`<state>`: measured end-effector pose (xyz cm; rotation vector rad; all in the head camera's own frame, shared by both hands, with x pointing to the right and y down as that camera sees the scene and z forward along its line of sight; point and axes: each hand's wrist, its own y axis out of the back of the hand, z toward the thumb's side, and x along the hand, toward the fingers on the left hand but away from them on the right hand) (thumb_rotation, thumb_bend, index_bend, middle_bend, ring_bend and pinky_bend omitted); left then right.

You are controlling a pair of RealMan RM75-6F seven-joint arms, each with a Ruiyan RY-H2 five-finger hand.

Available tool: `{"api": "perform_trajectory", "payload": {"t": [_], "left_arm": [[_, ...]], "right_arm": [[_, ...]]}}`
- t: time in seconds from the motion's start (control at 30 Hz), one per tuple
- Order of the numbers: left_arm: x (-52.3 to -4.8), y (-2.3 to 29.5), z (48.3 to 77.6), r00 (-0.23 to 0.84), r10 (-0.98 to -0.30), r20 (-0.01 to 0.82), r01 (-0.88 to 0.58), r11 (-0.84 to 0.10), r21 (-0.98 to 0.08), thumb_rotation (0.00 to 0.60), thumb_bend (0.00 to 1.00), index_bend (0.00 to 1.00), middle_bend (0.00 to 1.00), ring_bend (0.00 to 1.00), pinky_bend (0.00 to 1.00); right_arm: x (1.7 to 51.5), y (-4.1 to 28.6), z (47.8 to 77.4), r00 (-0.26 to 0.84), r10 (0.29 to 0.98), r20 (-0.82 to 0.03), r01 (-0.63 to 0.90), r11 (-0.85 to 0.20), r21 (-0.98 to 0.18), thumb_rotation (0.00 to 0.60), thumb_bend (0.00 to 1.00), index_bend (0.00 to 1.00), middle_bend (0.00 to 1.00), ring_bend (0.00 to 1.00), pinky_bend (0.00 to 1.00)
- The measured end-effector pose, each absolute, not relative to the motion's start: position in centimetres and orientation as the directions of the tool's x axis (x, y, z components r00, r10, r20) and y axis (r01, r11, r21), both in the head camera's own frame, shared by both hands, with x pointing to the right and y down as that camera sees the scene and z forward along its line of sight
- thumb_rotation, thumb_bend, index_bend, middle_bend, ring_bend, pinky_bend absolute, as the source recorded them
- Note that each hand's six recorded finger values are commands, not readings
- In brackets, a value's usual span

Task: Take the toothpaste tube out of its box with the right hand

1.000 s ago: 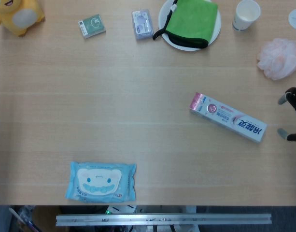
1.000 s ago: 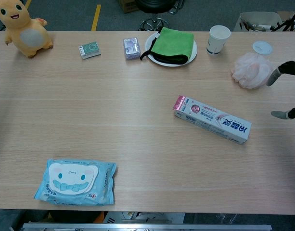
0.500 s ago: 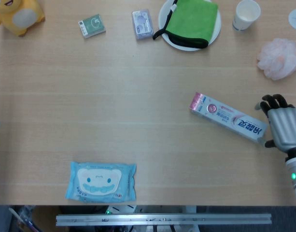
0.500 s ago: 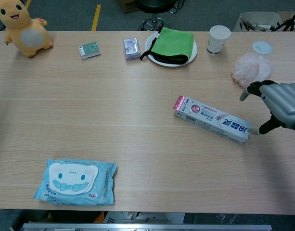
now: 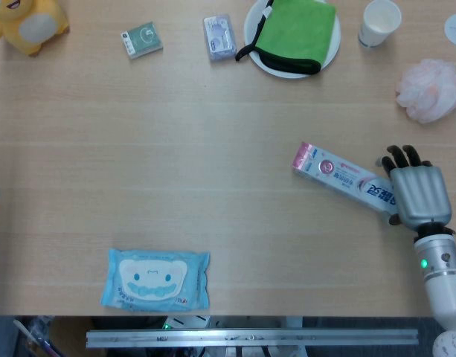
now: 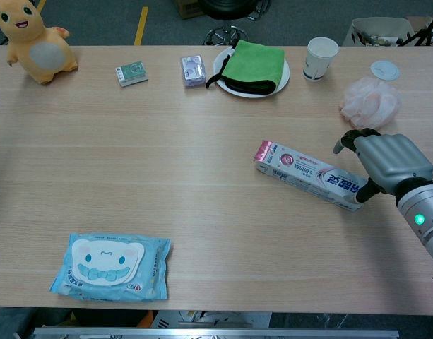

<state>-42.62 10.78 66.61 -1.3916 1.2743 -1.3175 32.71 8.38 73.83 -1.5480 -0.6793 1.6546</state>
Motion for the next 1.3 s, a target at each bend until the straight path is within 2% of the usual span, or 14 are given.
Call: {"api": "perform_trajectory", "payload": {"t": [0.73,0.97,1.3], "left_arm": [[-43.3,11.6,67.3,-0.074,-0.981,0.181,-0.156,-0.168,-0.973,0.528,0.25,0.07,0.0,0.09,0.27],[-43.4,11.8,67.4,-0.078,-0.98,0.181,-0.162,-0.167,-0.973,0.525,0.25,0.07,0.0,0.09,0.27],[-43.4,11.9,67.4,-0.077,-0.98,0.181,-0.163,-0.167,-0.972,0.526,0.25,0.07,0.0,0.09,0.27]], "right_arm": [[31.5,8.6,77.6,-0.058,0.785,-0.616,-0.156,-0.617,-0.771,0.6,0.0,0.27,0.17,0.12,0.39],[31.3,8.5,78.1,-0.06,0.791,-0.609,-0.141,-0.61,-0.78,0.6,0.0,0.27,0.27,0.19,0.48],[31.2,8.5,78.6,-0.063,0.788,-0.612,-0.138,-0.614,-0.777,0.6,0.1,0.29,0.38,0.3,0.59]]}}
